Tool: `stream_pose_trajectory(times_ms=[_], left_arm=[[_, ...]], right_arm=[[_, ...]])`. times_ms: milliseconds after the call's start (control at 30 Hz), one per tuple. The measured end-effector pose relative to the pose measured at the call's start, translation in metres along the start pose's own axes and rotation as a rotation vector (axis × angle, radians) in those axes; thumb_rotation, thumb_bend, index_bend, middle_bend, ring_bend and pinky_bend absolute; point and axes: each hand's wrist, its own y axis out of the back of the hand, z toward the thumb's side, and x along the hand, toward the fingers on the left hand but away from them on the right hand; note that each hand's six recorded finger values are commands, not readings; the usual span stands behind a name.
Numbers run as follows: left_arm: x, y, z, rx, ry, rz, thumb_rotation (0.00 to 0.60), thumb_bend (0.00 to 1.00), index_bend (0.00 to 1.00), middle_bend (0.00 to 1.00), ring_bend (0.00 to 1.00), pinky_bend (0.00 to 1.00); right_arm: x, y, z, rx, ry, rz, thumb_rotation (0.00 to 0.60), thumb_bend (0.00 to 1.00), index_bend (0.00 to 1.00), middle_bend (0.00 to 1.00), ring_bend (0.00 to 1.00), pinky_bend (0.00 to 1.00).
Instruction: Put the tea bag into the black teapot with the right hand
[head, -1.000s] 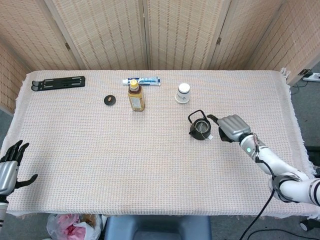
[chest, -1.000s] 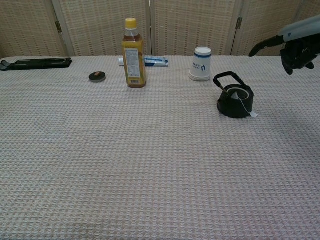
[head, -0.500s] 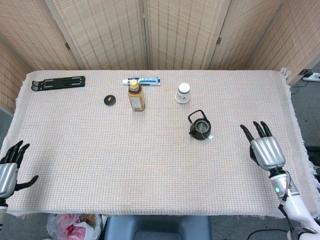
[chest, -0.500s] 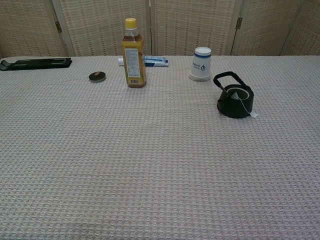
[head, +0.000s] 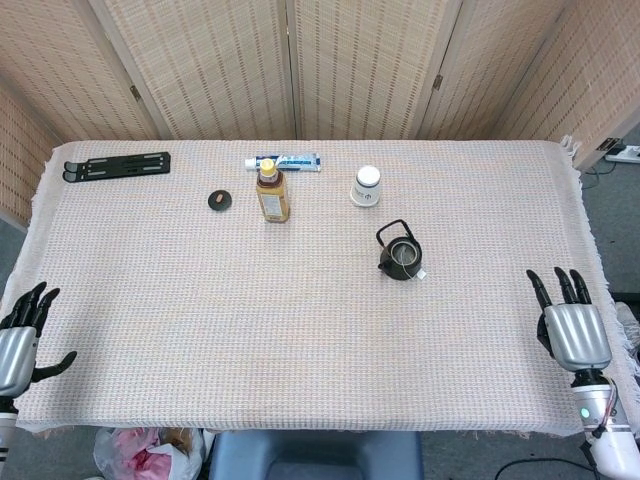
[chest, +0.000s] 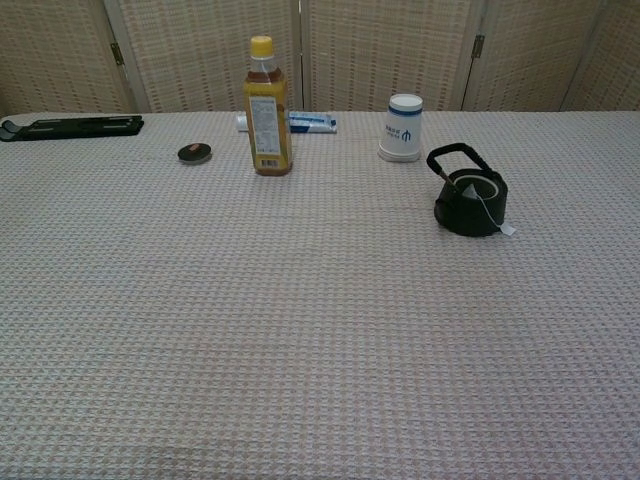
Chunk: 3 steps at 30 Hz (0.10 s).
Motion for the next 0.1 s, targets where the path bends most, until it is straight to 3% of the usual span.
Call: stream_pose_trajectory(times_ms=[100], left_arm=[[-0.0006,0.0007,0.0004,0.0,0.002,0.006,0.6,0.26,0.0,0.0,0.03,0.26]], right_arm=[[0.0014,0.003,-0.0007,-0.012,0.004,-0.013,0.6,0.17,0.0,0.0,0.0,0.0]])
